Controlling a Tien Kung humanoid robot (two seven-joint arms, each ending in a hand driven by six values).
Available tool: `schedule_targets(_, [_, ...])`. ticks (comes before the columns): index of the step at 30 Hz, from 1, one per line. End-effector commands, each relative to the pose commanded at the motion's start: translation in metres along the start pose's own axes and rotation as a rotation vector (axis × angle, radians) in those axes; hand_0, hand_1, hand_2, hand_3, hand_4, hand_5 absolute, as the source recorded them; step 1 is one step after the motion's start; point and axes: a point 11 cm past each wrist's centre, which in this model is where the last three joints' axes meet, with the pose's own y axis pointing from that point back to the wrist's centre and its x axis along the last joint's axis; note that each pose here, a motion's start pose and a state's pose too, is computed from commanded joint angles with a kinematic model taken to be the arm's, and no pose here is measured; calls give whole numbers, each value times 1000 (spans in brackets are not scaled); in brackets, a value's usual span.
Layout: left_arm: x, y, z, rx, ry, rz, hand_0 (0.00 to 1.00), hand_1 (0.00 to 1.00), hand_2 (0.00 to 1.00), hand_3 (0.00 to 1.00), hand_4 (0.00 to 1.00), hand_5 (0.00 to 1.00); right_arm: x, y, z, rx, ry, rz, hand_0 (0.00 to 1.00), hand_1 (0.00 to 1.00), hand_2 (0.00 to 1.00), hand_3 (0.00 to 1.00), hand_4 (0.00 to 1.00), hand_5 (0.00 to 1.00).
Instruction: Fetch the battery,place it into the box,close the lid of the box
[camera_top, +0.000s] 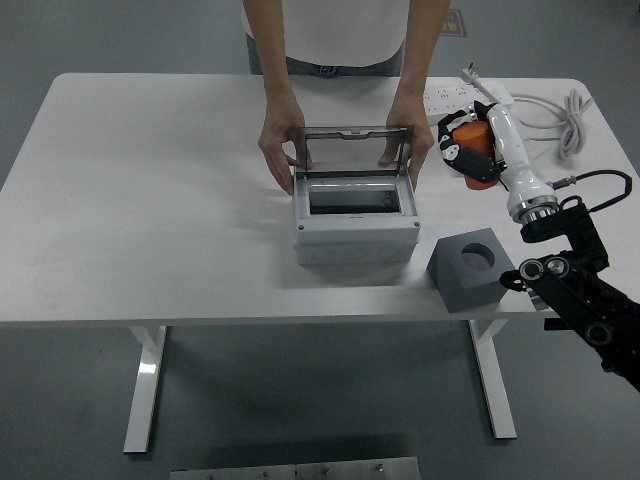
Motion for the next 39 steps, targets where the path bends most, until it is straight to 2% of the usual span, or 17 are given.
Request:
schedule_targets(7, [3,0,2,-1,2,5,582,692,606,576,589,16,-22,-19,-29,68,272,-127,142,220,296,281,2,2])
schedule_targets(15, [6,1,4,1,2,9,583,692,606,576,588,16,-59,-24,-48,160,477,-256,138,220,290,279,6,2])
schedule_targets(23, [8,2,7,-4,-1,14,583,692,606,576,588,15,-98,-23,-64,230,553,-360,135,220,287,278,21,2])
schedule_targets(29, [10,2,10,-8,-4,17,583,692,606,576,585,10,-116,-24,-68,239,554,-393,133,221,285,279,33,2])
schedule_targets(34, [11,3,12,-10,-7,17,583,692,605,575,582,8,-121,-28,-65,213,542,-388,133,221,284,280,44,2])
schedule_targets(39, [11,3,12,-10,-10,17,583,692,605,575,582,7,-116,-36,-58,166,527,-356,130,221,282,278,56,2])
